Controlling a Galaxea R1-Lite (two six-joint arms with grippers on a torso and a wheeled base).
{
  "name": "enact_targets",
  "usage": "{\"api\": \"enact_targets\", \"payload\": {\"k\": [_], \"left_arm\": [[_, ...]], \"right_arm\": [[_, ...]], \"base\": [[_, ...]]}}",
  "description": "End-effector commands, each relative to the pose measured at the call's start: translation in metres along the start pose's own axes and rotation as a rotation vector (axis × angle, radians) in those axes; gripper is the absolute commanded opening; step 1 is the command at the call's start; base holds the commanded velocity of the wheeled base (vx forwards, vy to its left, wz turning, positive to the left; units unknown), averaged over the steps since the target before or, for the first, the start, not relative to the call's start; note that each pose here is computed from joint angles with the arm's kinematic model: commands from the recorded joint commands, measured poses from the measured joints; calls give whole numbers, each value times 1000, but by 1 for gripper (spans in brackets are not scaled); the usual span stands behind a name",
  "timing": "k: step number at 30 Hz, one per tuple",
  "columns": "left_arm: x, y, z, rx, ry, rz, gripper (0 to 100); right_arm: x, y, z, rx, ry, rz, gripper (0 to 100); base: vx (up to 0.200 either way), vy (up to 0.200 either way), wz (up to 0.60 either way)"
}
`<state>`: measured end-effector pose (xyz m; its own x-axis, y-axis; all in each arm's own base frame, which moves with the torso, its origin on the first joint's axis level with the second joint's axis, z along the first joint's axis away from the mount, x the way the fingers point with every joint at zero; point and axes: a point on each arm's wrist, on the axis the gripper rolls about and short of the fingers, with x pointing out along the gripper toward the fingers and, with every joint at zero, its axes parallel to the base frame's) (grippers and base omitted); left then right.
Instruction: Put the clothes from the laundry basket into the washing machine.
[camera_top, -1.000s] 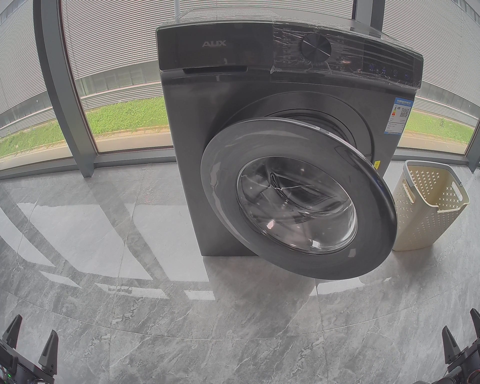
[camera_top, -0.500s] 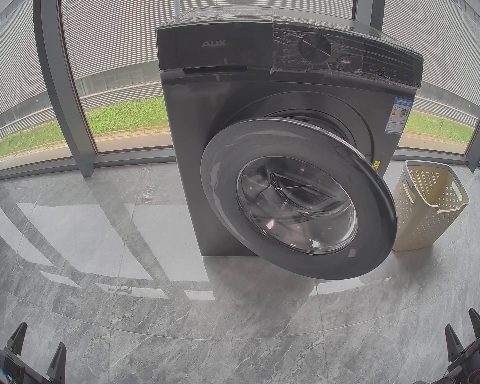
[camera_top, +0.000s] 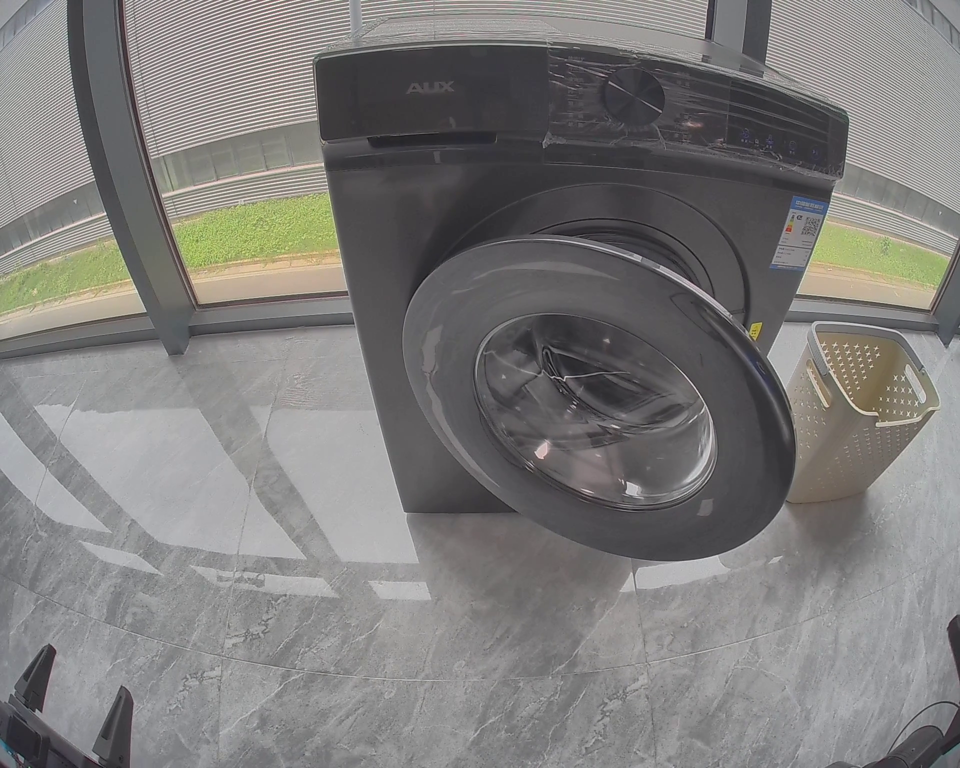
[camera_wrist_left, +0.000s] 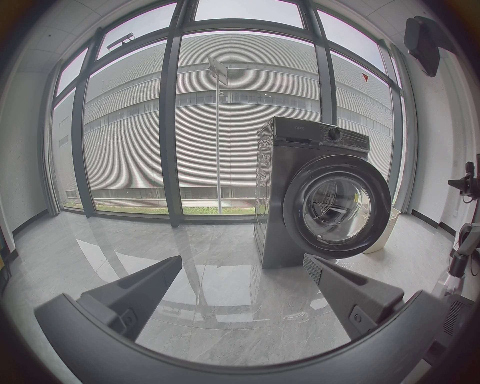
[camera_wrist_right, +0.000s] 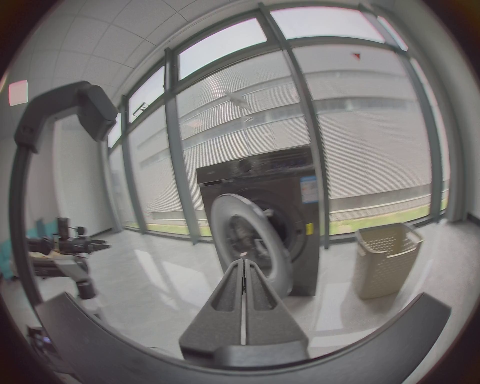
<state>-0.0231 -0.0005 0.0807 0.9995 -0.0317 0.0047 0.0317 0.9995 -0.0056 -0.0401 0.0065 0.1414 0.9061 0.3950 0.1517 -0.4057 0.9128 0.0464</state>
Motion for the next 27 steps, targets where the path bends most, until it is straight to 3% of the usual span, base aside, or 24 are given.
{"api": "enact_targets", "payload": {"k": [1,6,12,16,19,24,27], "left_arm": [[0,0,-5,-5,3,6,100],[0,0,-5,-4,3,6,100],[0,0,-5,0,3,4,100],[0,0,-5,1,3,4,100],[0,0,-5,0,3,4,100],[0,0,-5,0,3,4,100],[0,0,-5,-2,3,4,100]], "right_arm": [[29,-9,-16,218,260,183,0],[62,-18,-9,274,352,225,0],[97,-25,-4,289,387,289,0],[103,-22,-6,304,414,357,0],[104,-16,-7,365,455,422,0],[106,-15,-7,409,470,435,0],[106,-14,-8,423,483,446,0]], "base": [[0,-200,0],[0,-200,0],[0,-200,0],[0,0,0],[0,0,0],[0,0,0],[200,0,0]]}}
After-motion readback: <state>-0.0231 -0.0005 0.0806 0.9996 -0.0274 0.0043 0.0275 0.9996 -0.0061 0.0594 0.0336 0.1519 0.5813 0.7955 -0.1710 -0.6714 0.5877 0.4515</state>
